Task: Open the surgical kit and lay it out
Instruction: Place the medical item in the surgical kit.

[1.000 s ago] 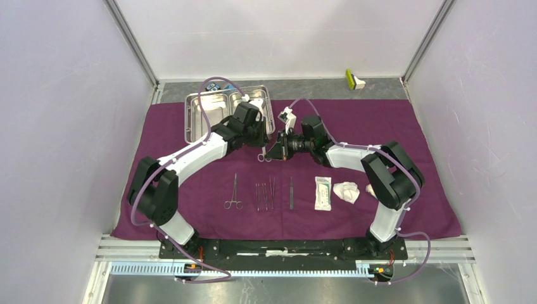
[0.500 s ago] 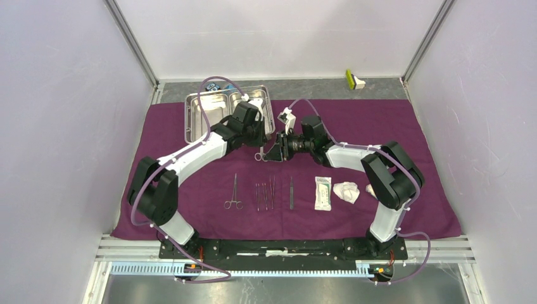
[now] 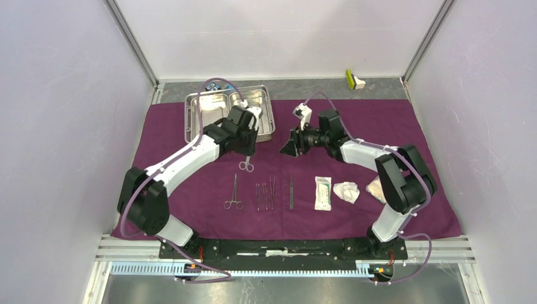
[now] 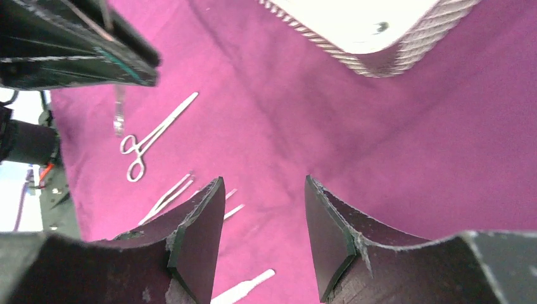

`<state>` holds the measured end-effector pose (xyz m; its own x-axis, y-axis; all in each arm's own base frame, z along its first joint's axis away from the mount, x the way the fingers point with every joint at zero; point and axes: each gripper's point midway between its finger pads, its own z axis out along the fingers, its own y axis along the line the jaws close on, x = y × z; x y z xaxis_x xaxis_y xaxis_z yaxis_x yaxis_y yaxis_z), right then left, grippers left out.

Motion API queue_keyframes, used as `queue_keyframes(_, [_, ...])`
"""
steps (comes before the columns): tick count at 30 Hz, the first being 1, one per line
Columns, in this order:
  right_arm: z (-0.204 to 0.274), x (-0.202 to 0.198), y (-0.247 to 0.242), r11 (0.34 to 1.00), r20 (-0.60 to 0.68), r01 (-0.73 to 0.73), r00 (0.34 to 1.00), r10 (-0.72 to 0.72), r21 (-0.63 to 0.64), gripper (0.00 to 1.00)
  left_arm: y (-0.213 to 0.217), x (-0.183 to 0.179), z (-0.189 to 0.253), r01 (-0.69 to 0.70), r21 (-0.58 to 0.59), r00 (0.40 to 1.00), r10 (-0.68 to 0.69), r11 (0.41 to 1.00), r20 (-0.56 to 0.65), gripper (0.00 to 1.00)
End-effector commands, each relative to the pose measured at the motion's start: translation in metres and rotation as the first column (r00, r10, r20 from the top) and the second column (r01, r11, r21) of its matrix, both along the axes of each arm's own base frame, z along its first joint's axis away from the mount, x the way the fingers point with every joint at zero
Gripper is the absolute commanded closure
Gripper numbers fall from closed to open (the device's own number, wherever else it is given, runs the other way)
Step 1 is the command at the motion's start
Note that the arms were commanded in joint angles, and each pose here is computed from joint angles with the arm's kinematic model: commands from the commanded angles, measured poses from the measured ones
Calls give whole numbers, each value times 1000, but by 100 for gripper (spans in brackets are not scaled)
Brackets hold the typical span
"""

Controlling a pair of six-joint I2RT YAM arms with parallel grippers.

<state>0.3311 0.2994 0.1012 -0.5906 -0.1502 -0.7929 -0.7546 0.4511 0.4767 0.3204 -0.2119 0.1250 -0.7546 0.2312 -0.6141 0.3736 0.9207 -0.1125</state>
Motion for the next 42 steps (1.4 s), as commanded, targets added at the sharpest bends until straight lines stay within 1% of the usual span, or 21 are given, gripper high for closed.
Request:
queue_keyframes(1, [10,14,-31,999,140,22,990,-15,-50,44,38,-32,0,52,111,997,-46,992,-55,98])
queue_keyframes(3, [7,21,-48,996,155,52,987,-40,-73,44,52,-39,-4,50,145,997,-40,988,-72,98])
queue_keyframes(5, [2,23,-63,993,162,76,985,-60,-92,44,65,-47,-9,39,163,993,-19,986,-118,98])
queue_keyframes(8, [-2,24,-81,987,193,104,978,-79,-120,44,76,-62,-22,22,134,974,9,991,-228,98])
queue_keyframes(13, [2,22,-101,974,281,123,957,-66,-192,44,92,-75,-47,-23,131,942,65,991,-328,98])
queue_keyframes(16, [7,20,-113,963,335,146,940,-64,-226,44,100,-79,-57,-57,125,926,99,991,-364,98])
queue_keyframes(18, [9,19,-121,959,359,164,931,-72,-233,44,104,-81,-63,-68,124,910,113,990,-399,98])
queue_keyframes(22, [14,23,-134,957,366,192,925,-103,-215,44,115,-82,-75,-84,157,876,148,984,-460,98])
queue_keyframes(30, [17,24,-145,952,385,225,913,-132,-208,44,126,-88,-93,-85,214,824,190,973,-534,98])
queue_keyframes(35, [16,25,-152,947,395,244,907,-146,-211,44,128,-92,-97,-90,229,799,208,969,-565,98])
queue_keyframes(42, [19,29,-159,942,403,267,900,-168,-204,44,133,-93,-96,-111,249,783,239,962,-574,98])
